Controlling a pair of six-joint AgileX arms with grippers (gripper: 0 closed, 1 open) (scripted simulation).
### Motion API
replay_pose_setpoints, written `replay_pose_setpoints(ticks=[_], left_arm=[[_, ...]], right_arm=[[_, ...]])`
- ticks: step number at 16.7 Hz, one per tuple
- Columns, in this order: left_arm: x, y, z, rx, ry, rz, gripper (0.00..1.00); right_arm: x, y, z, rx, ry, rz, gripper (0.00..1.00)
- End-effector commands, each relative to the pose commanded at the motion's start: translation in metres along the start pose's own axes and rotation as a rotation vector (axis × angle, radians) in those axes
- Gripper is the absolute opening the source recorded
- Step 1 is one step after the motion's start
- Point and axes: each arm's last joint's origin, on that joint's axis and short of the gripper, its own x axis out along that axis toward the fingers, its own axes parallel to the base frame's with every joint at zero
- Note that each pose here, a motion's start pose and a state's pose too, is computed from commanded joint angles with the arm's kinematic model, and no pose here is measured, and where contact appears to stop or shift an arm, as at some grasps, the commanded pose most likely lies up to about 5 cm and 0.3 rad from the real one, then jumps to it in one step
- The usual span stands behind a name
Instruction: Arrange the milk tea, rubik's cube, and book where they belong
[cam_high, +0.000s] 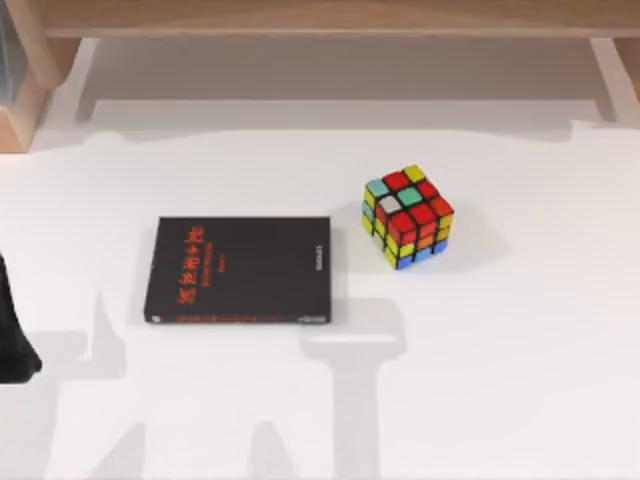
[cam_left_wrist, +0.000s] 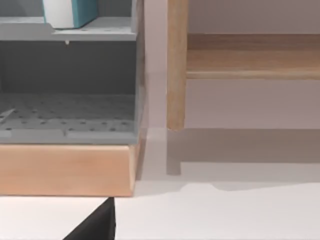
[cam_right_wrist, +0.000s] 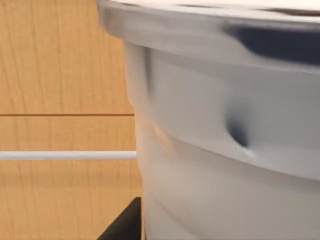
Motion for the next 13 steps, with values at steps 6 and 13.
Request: replay_pose_setpoints(ticks=[6,13], left_arm=[[0.000,0.000,0.000,0.000,0.000,0.000,1.00],[0.000,0.000,0.000,0.000,0.000,0.000,1.00]], right_arm=[[0.000,0.000,-0.011,0.000,-0.001,0.001,0.00],[0.000,0.000,-0.030,0.000,0.000,0.000,0.00]])
